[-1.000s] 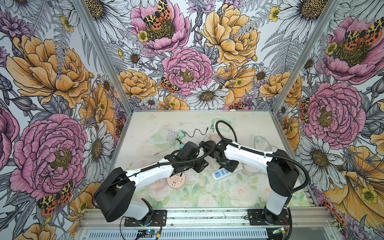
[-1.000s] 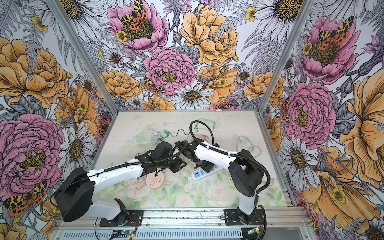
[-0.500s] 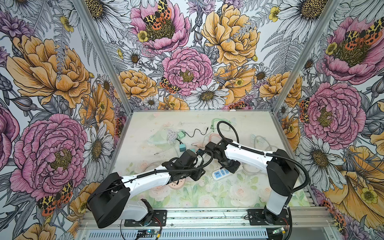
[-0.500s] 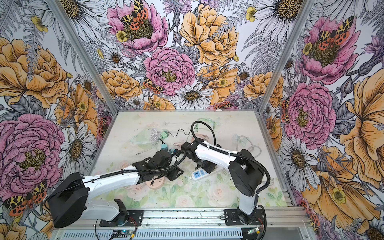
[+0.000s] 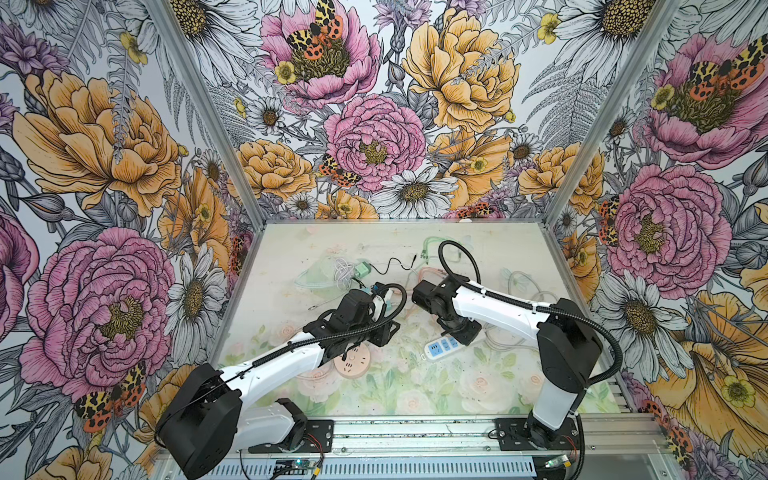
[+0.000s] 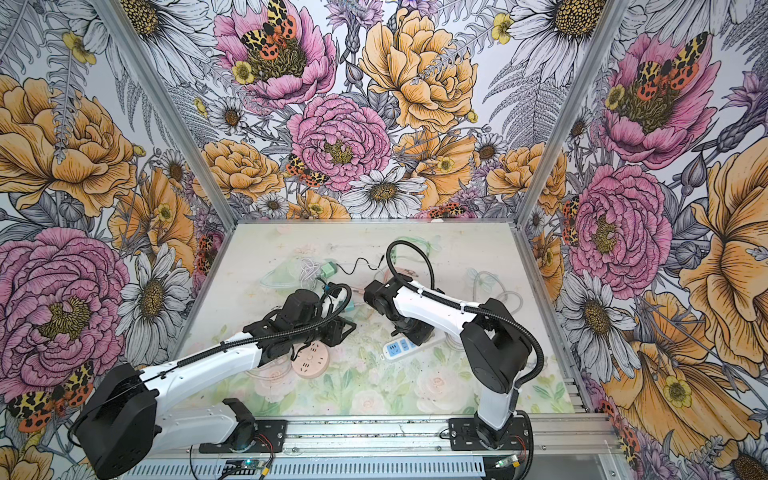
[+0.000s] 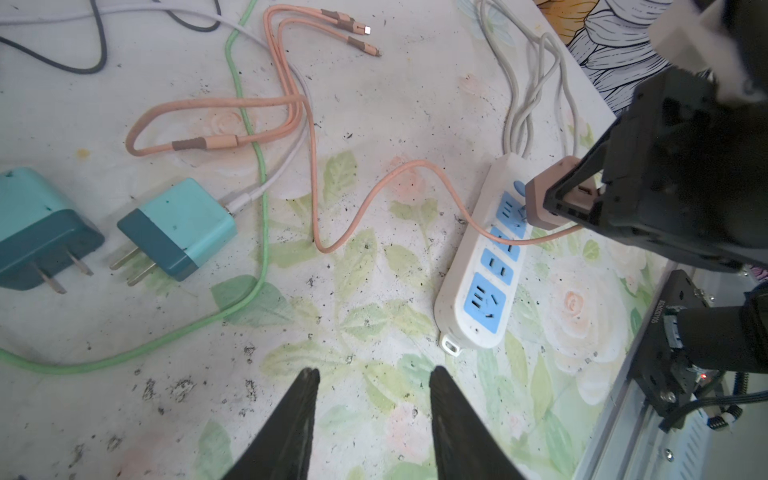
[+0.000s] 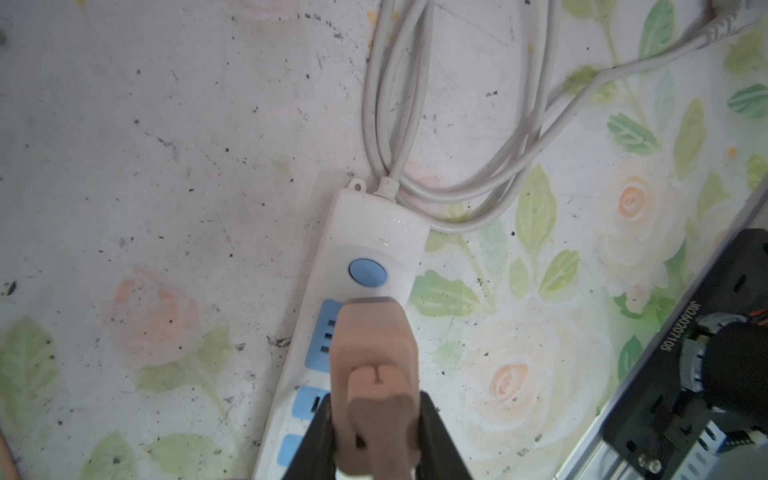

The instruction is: Insert the plug

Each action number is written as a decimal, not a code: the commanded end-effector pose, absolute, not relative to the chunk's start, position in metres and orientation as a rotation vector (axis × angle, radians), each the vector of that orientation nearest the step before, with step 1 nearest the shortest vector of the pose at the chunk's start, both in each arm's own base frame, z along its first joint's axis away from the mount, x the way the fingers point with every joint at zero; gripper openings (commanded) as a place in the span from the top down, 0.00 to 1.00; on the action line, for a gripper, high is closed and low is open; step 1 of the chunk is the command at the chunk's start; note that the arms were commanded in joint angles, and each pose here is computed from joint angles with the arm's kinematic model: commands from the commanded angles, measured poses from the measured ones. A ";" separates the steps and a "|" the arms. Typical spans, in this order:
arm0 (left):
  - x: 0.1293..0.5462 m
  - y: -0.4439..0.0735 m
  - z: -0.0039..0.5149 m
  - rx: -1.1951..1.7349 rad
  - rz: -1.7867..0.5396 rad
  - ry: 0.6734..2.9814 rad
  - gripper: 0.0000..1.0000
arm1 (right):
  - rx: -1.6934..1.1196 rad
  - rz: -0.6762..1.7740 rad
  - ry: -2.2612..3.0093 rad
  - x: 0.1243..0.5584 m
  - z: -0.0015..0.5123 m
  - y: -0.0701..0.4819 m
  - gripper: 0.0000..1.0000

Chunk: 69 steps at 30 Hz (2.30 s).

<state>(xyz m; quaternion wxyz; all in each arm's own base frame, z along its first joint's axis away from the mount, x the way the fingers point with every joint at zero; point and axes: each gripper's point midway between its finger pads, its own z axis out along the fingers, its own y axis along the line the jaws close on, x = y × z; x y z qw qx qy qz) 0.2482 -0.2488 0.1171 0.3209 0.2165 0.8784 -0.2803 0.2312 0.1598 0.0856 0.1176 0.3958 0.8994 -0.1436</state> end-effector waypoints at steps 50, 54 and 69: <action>0.253 -0.250 0.099 0.557 -0.722 2.361 0.54 | 1.395 -0.284 2.699 0.223 0.061 0.183 1.00; 0.253 -0.249 0.098 0.555 -0.709 2.365 0.54 | 1.413 -0.287 2.699 0.220 0.060 0.184 1.00; 0.254 -0.245 0.086 0.518 -0.657 2.409 0.54 | 1.469 -0.292 2.794 0.209 0.050 0.192 1.00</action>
